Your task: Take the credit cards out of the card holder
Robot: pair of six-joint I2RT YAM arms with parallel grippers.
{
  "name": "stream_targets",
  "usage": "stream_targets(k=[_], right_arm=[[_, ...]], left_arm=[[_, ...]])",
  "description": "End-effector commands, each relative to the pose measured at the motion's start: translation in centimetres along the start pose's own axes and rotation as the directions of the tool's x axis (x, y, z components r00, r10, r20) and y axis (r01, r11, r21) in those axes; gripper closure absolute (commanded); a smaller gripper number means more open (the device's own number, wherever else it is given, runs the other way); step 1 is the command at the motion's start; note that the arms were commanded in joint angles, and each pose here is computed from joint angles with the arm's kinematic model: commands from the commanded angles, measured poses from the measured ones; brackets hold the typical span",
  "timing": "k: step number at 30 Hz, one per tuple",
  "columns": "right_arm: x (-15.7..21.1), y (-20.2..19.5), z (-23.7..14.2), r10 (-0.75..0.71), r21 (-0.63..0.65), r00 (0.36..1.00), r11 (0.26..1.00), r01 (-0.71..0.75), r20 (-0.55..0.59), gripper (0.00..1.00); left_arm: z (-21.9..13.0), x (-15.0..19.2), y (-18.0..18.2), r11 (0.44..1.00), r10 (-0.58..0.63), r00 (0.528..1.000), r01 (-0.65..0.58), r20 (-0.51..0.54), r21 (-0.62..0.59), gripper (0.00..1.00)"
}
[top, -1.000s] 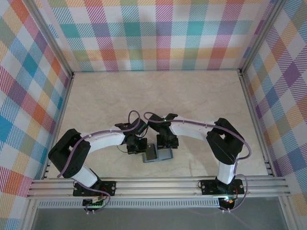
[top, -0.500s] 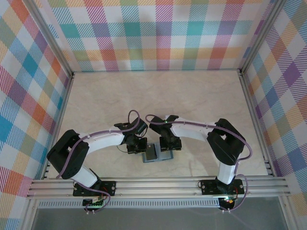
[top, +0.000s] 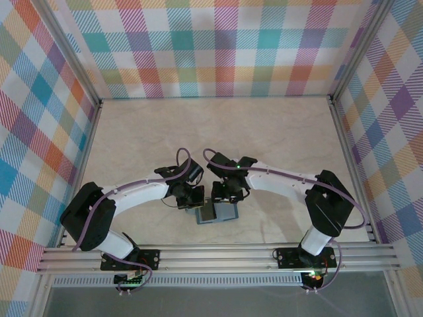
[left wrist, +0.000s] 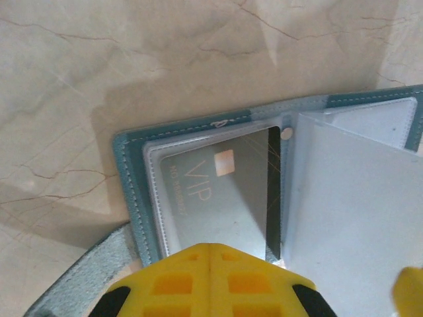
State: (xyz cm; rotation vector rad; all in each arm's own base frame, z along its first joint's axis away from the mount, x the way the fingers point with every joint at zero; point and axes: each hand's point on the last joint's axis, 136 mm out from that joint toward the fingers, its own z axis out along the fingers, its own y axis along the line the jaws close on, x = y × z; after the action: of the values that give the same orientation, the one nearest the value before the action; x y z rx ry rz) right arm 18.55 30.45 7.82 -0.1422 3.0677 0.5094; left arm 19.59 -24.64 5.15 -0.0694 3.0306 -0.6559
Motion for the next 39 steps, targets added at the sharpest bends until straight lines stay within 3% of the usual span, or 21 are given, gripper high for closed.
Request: stream_targets(k=[1, 4, 8, 14, 21, 29, 34, 39], right_arm=[[0.2, 2.5, 0.5, 0.014, -0.138, 0.999, 0.99, -0.018, -0.035, 0.65], [0.2, 2.0, 1.1, 0.016, -0.11, 0.999, 0.994, -0.022, -0.05, 0.7], [0.2, 0.1, 1.0, 0.014, -0.028, 1.0, 0.999, -0.014, -0.027, 0.87], [0.0, -3.3, 0.0, -0.004, 0.089, 1.0, 0.996, 0.004, 0.003, 1.0], [-0.1, -6.4, 1.2, -0.051, 0.189, 0.999, 0.981, 0.054, -0.021, 1.0], [0.0, -8.6, 2.6, -0.065, 0.277, 0.997, 0.958, 0.075, -0.042, 1.0], [0.6, -8.6, 3.4, -0.048, 0.25, 0.997, 0.966, 0.062, -0.061, 1.0], [1.3, -8.3, 4.0, -0.005, 0.179, 0.998, 0.984, 0.016, -0.063, 1.0]], left_arm=[[0.7, 0.6, -0.8, 0.999, -0.012, 0.999, 0.013, -0.029, 0.044, 0.96], [1.2, 0.9, -1.2, 0.998, -0.006, 0.999, 0.009, -0.041, 0.056, 0.96], [1.7, 1.2, -1.7, 0.998, 0.003, 0.999, 0.0, -0.054, 0.057, 0.97], [2.5, 1.4, -1.1, 1.0, 0.001, 0.997, 0.001, -0.075, 0.026, 0.97], [4.0, 2.3, 1.4, 0.996, -0.014, 0.992, 0.004, -0.123, -0.084, 0.97], [3.2, 2.0, 2.8, 0.986, -0.001, 0.995, -0.015, -0.098, -0.169, 0.97], [2.1, 0.9, 0.7, 0.992, 0.017, 0.997, -0.026, -0.073, -0.125, 0.96], [1.5, 0.9, -3.6, 0.999, 0.036, 0.997, -0.036, -0.07, -0.002, 0.93]])
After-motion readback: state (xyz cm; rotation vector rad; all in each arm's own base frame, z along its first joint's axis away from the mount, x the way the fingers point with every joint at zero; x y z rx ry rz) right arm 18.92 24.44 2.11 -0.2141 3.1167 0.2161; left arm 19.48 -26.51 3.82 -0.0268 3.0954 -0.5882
